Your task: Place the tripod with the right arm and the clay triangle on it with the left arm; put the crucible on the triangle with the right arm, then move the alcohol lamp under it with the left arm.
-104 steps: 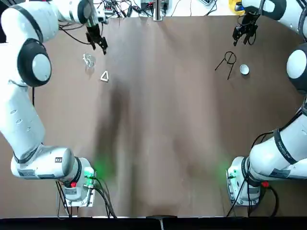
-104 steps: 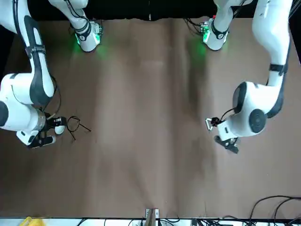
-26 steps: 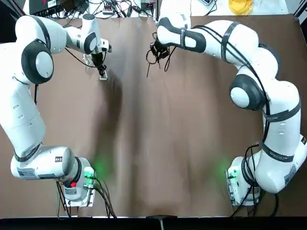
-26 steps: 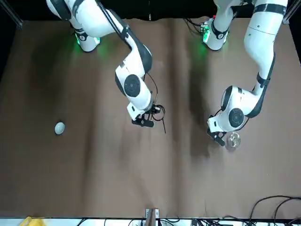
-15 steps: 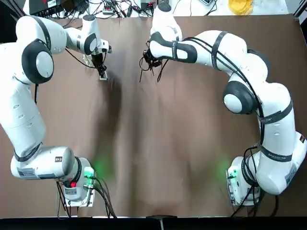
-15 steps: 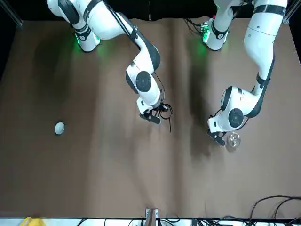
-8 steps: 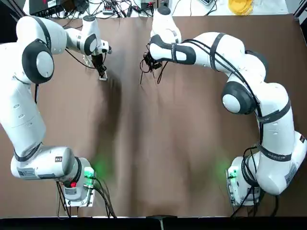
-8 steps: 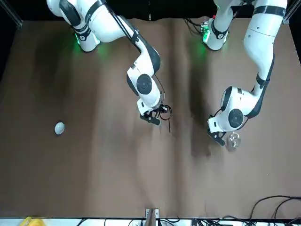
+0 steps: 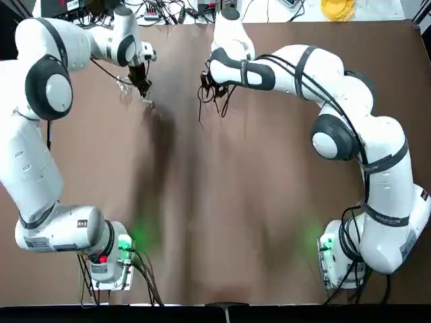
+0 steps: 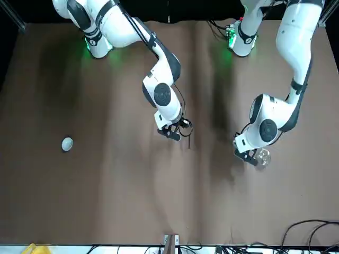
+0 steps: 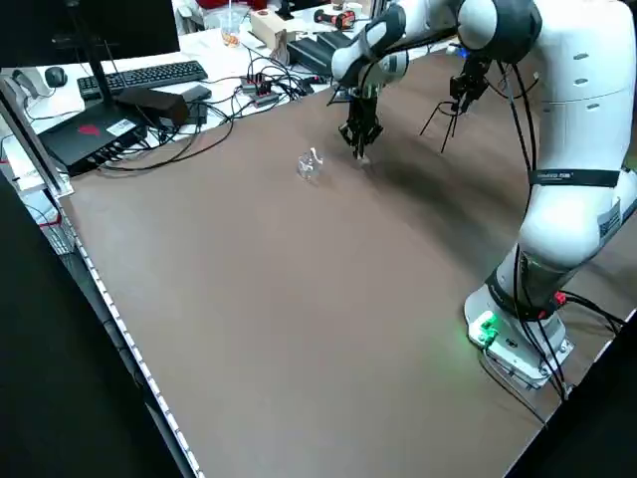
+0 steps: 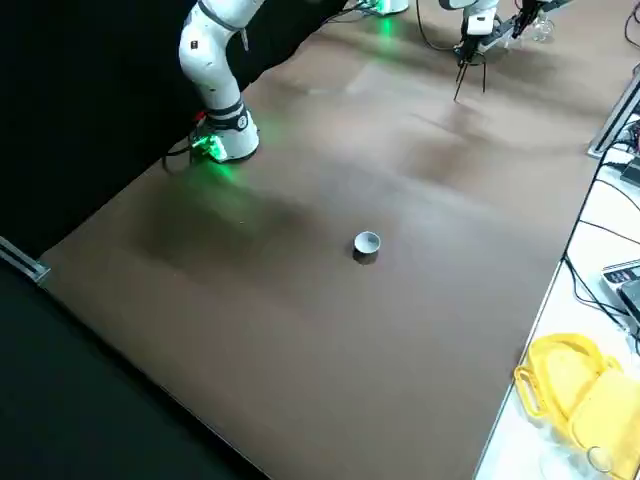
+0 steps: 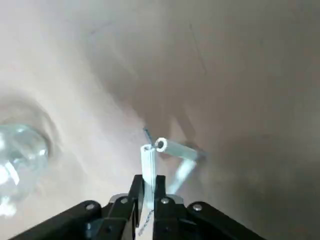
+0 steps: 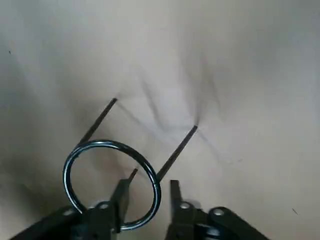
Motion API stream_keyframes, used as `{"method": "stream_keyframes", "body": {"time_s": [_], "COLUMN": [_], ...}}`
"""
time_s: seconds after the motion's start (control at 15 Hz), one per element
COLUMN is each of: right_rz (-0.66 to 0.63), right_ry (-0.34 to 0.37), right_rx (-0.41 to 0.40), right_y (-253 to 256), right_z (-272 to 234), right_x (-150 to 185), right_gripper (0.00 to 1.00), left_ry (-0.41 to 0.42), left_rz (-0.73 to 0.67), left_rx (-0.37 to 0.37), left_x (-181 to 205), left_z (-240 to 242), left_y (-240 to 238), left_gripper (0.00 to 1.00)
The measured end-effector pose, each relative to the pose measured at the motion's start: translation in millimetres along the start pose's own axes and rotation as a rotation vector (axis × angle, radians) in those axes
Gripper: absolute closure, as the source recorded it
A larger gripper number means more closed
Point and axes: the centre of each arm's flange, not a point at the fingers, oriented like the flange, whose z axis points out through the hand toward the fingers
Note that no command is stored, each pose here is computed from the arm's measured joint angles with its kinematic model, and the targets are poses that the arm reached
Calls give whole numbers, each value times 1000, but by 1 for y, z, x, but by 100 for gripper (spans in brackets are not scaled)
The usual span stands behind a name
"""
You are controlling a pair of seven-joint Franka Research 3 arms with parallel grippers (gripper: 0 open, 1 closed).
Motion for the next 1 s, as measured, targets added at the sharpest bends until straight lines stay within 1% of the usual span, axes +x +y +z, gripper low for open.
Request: {"method": "stream_keyframes", "body": {"time_s": [0.13, 0.2, 0.33, 0.53, 0.67, 0.73, 0.87, 1.0], "right_rz": [1, 0, 0, 3, -47, -68, -114, -159], "right_ry": [8, 14, 22, 0, 14, 18, 10, 4], "right_rx": [10, 20, 32, -18, 0, 0, -18, -46], "right_y": [-2, -4, -7, 4, 14, 23, 49, 81], "right_z": [-6, -13, -29, -62, -102, -126, -176, -222], "right_x": [3, 4, 6, 15, 32, 42, 63, 84], "right_gripper": [41, 38, 38, 39, 39, 39, 39, 39], "left_ry": [2, 4, 2, -28, -41, -39, -44, -60], "left_rz": [-65, -104, -176, -289, -366, -410, -488, -556], "left_rx": [-37, -53, -70, -71, -89, -113, -166, -197], "left_x": [0, 0, -1, 0, 2, 4, 8, 9], "left_z": [-33, -50, -81, -117, -134, -142, -155, -159], "left_y": [5, 7, 16, 34, 50, 60, 84, 112], "left_gripper": [87, 87, 87, 87, 87, 87, 87, 87]}}
